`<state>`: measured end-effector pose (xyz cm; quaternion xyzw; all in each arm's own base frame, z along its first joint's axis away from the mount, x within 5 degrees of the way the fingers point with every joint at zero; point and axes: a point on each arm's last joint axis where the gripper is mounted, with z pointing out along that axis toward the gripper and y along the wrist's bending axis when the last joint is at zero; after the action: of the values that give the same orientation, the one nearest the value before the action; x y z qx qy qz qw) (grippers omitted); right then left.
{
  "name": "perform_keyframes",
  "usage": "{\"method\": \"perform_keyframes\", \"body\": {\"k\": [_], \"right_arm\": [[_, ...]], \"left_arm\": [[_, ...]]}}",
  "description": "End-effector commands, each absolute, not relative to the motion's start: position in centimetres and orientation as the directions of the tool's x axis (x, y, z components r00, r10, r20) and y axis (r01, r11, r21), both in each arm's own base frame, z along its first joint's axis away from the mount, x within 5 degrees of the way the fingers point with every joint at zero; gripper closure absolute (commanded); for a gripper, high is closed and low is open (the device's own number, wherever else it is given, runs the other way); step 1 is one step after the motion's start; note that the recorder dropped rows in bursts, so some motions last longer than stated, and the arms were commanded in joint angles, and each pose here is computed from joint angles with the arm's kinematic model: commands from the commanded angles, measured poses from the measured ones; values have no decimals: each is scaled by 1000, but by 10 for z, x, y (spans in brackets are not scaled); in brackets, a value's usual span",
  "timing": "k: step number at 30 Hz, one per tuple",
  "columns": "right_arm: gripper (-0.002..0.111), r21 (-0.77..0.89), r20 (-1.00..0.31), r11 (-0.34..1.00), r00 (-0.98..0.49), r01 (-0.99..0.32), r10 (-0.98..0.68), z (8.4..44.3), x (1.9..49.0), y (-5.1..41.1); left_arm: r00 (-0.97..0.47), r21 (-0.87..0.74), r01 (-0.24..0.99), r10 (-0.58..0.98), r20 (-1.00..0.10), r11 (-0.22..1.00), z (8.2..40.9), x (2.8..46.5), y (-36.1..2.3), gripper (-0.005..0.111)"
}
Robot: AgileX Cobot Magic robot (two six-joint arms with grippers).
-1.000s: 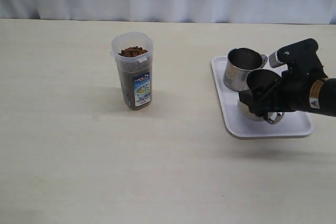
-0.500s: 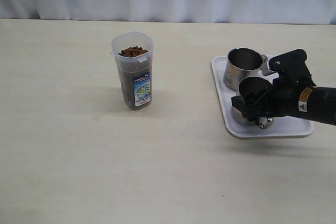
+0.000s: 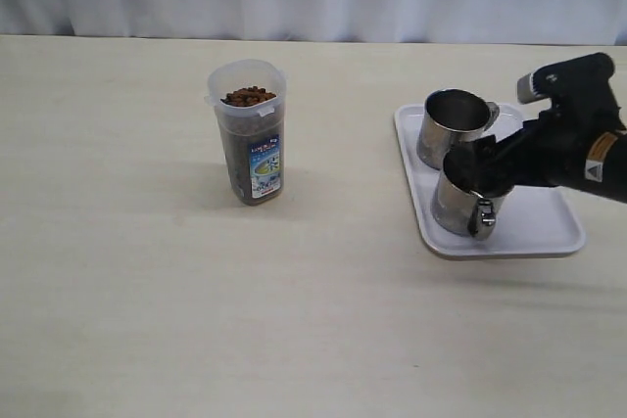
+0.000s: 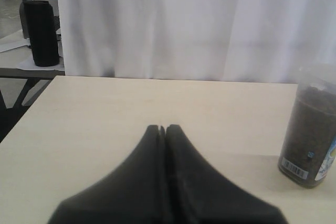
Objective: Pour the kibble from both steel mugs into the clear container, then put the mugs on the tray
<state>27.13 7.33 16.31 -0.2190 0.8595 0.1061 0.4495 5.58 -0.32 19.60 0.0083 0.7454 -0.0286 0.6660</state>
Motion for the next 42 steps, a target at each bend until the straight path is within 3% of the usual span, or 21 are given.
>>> {"method": "perform_keyframes", "body": {"k": [1,3,5,9,18,26,42], "right_arm": [[17,53,-836,952,-535,-301,-123,203,255,60],[24,63,-849,964,-521,-258,-84,218,243,55],[41,69,-865,971,-499,-228,-56,229,228,50],[105,37,-906,974,-419,-224,-62,237,178,39],[103,115,-971,980,-226,-162,77,207,86,16],[103,219,-976,965,-11,-144,220,207,56,7],[103,223,-975,965,-14,-140,223,207,56,6]], "left_arm": [[-109,-28,49,-22,-994,998,195,56,-3,107],[-109,-28,49,-22,-994,998,195,56,-3,107],[-109,-28,49,-22,-994,998,195,56,-3,107],[-109,-28,49,-22,-994,998,195,56,-3,107],[-109,-28,49,-22,-994,998,195,56,-3,107],[-109,-28,49,-22,-994,998,195,56,-3,107],[-109,-28,49,-22,-994,998,195,56,-3,107]]}}
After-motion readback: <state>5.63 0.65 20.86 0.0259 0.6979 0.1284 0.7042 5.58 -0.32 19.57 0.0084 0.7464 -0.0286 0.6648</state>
